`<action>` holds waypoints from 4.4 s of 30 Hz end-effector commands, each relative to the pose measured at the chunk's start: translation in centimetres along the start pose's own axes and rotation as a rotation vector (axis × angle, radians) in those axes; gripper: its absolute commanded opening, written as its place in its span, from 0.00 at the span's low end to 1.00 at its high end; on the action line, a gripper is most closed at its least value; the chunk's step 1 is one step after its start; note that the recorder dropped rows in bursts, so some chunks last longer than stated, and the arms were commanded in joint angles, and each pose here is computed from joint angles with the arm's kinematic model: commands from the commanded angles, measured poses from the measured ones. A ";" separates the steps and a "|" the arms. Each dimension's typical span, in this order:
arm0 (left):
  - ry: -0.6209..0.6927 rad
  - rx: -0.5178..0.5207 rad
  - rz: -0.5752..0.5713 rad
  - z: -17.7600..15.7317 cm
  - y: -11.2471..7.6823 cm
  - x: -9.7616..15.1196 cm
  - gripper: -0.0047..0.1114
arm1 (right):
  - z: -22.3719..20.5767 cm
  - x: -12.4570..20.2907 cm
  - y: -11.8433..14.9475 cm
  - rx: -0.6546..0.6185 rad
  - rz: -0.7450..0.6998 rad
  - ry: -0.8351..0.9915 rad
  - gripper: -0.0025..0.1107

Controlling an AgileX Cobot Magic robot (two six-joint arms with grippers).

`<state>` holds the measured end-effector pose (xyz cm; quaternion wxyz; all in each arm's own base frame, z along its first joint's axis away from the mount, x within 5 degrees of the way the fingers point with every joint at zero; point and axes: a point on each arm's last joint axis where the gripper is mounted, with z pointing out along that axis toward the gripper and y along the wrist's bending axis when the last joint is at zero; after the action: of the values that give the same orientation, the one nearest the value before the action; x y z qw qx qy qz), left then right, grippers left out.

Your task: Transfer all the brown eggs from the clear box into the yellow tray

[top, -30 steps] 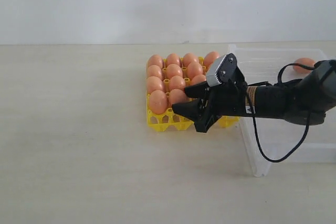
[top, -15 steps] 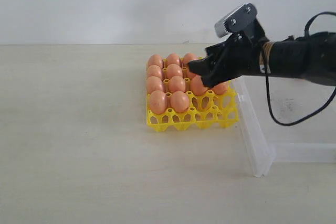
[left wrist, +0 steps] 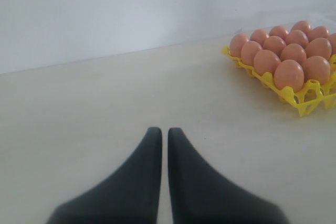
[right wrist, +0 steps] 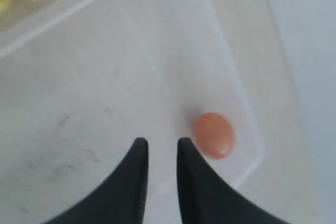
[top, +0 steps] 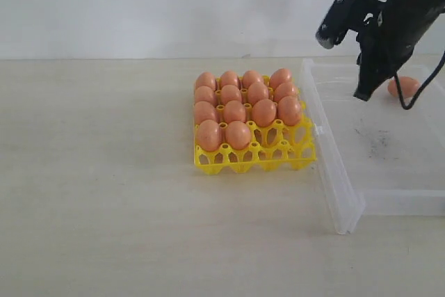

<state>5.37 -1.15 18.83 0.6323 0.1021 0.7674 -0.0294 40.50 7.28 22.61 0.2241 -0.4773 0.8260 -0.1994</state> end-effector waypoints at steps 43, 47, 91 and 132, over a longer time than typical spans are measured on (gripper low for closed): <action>-0.007 -0.007 0.006 0.0 0.0 0.0 0.07 | 13.2 7.5 -8.2 -0.065 0.439 -0.146 0.02; -0.007 -0.007 0.006 0.0 0.0 0.0 0.07 | 14.0 7.7 -7.4 -0.141 0.457 -0.100 0.02; -0.007 -0.007 0.006 0.0 0.0 0.0 0.07 | 10.9 8.1 -8.7 -0.191 0.738 0.059 0.48; -0.007 -0.007 0.006 0.0 0.0 0.0 0.07 | 14.9 8.7 -7.6 -0.185 0.918 0.141 0.29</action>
<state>5.37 -1.15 18.83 0.6323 0.1021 0.7674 -0.0294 50.39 -5.19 12.79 0.1936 -0.0115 0.9808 -0.0222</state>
